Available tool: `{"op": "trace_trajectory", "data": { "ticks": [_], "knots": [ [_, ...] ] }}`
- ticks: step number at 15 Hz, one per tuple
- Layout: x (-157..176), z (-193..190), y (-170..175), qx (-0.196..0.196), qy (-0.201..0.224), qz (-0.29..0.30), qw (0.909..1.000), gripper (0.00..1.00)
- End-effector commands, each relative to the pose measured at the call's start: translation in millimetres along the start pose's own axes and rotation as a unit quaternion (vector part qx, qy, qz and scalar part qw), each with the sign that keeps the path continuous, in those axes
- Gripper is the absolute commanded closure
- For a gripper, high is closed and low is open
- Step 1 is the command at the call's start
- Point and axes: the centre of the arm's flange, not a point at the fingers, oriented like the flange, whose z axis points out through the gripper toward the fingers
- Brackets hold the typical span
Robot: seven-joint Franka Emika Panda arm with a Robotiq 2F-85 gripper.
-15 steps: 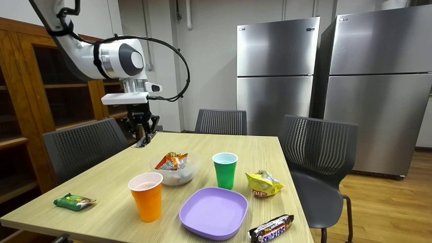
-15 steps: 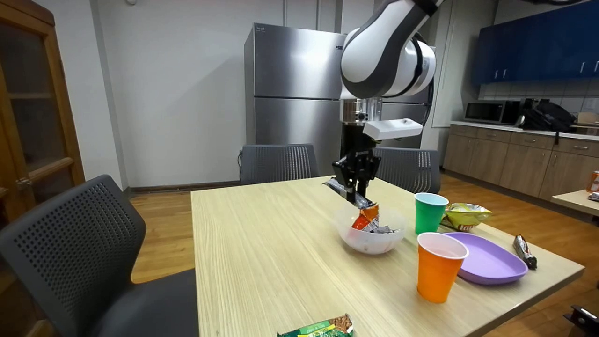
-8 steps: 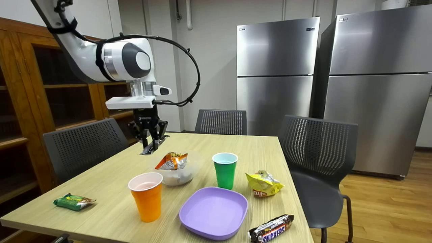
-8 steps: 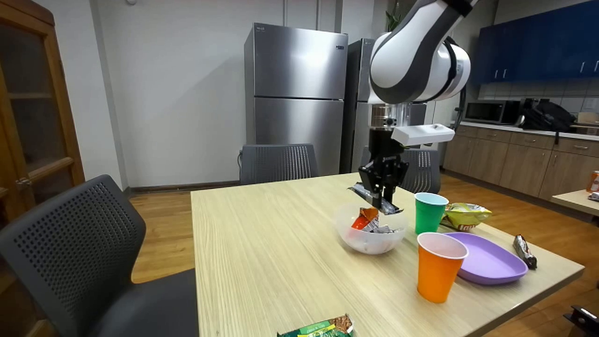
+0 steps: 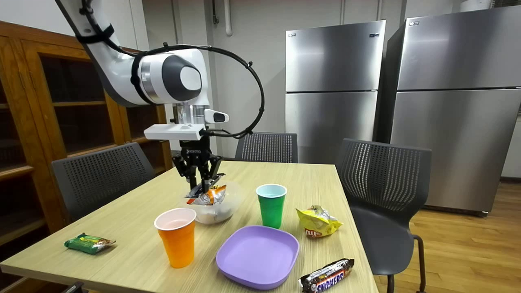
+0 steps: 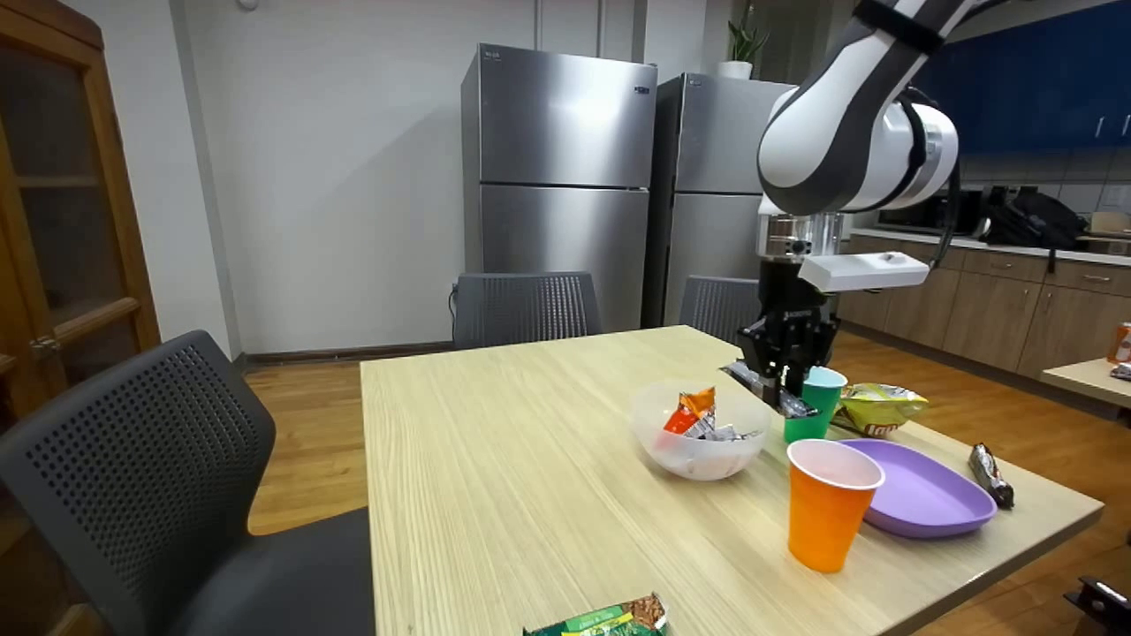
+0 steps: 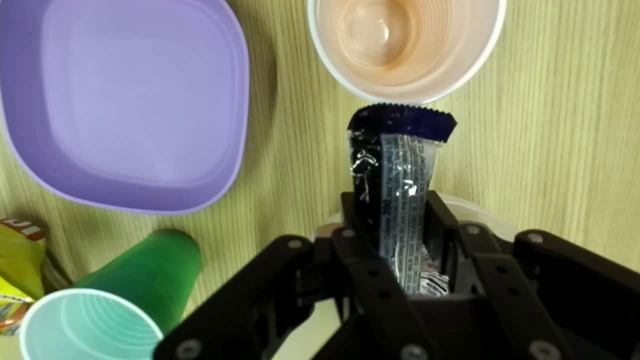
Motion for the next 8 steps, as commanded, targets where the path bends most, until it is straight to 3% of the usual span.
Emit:
{"op": "trace_trajectory", "data": {
  "ticks": [1, 8],
  "knots": [
    [-21, -4, 23, 0.007, 0.008, 0.019, 0.9998, 0.91],
    [-43, 7, 63, 0.013, 0.006, 0.072, 0.9973, 0.91]
  ]
}}
